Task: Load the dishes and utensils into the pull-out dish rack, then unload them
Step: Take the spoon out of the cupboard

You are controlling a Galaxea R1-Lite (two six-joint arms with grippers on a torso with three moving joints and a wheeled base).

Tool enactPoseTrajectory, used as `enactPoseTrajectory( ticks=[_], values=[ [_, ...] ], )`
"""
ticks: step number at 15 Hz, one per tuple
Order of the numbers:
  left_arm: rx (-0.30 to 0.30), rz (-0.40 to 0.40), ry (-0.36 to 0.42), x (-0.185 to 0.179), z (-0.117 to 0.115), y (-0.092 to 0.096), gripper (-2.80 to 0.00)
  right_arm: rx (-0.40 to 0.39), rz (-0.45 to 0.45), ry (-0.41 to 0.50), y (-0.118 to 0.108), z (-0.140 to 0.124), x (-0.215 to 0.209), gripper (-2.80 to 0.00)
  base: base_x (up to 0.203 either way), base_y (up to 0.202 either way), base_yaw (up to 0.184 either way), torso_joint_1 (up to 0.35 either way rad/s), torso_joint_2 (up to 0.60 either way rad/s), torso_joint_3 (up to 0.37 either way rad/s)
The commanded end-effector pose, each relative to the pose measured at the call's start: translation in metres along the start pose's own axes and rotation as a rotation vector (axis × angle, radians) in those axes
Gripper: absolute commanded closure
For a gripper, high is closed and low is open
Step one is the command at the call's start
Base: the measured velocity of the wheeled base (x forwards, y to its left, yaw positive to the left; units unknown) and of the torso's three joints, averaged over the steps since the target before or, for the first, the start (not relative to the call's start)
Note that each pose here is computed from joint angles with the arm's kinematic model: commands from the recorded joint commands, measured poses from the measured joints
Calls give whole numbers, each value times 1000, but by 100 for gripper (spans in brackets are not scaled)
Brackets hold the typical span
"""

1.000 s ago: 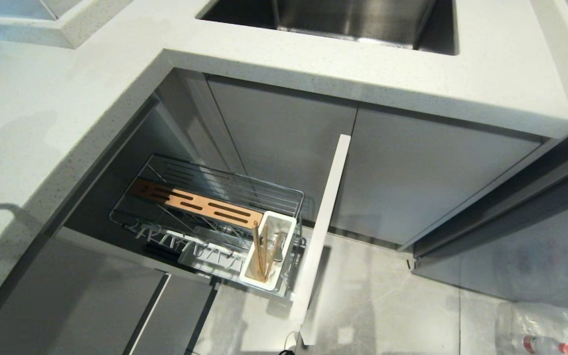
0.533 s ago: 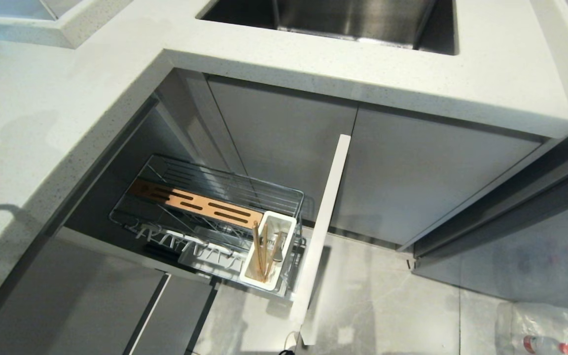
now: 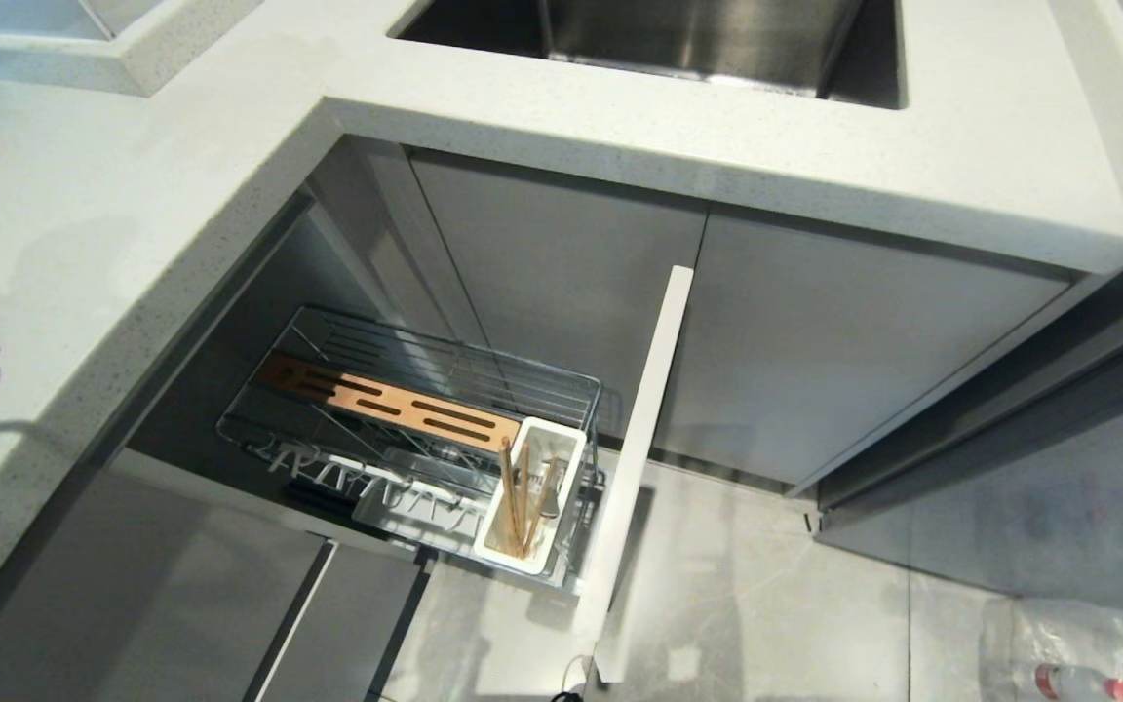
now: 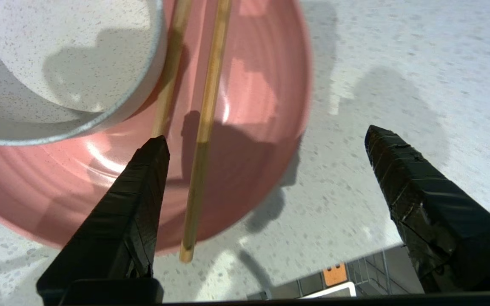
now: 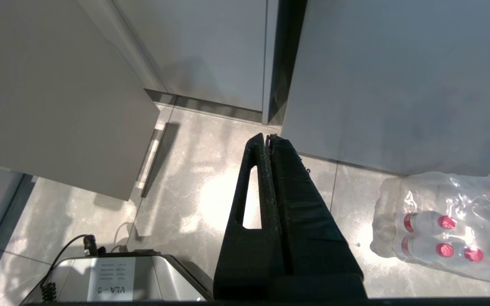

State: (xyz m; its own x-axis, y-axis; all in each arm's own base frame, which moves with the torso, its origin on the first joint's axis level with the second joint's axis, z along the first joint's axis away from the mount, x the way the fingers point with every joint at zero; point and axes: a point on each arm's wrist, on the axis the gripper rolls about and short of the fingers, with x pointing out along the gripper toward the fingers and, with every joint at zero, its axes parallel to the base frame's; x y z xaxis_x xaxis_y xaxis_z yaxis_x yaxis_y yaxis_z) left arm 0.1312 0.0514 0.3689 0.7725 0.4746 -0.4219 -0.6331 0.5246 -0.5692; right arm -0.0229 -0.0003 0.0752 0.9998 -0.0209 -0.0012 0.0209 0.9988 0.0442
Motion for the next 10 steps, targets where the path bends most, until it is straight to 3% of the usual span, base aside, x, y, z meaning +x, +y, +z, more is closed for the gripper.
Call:
enactPoseTrajectory(
  ticks=[1,2,3,6,8,10],
  values=[
    [0,-35,-15,-14,-1,1,-280,0,-1,3,0,0,0,0,0,0,0,0,0,0],
    [19,-69,-15,-22,-2,-1,-280,0,-1,3,0,-1,0,0,0,0,0,0,0,0],
    [45,-110,-24,-34,-3,-1,0,0,0,3,0,0,0,0,0,0,0,0,0,0],
    [122,-303,-100,-84,-4,7,0,0,-1,2,0,0,0,0,0,0,0,0,0,0],
    [192,-476,-157,-120,0,21,0,0,0,2,0,0,0,0,0,0,0,0,0,0],
    [331,-601,-276,-144,8,33,0,0,0,2,0,0,0,0,0,0,0,0,0,0]
  ],
)
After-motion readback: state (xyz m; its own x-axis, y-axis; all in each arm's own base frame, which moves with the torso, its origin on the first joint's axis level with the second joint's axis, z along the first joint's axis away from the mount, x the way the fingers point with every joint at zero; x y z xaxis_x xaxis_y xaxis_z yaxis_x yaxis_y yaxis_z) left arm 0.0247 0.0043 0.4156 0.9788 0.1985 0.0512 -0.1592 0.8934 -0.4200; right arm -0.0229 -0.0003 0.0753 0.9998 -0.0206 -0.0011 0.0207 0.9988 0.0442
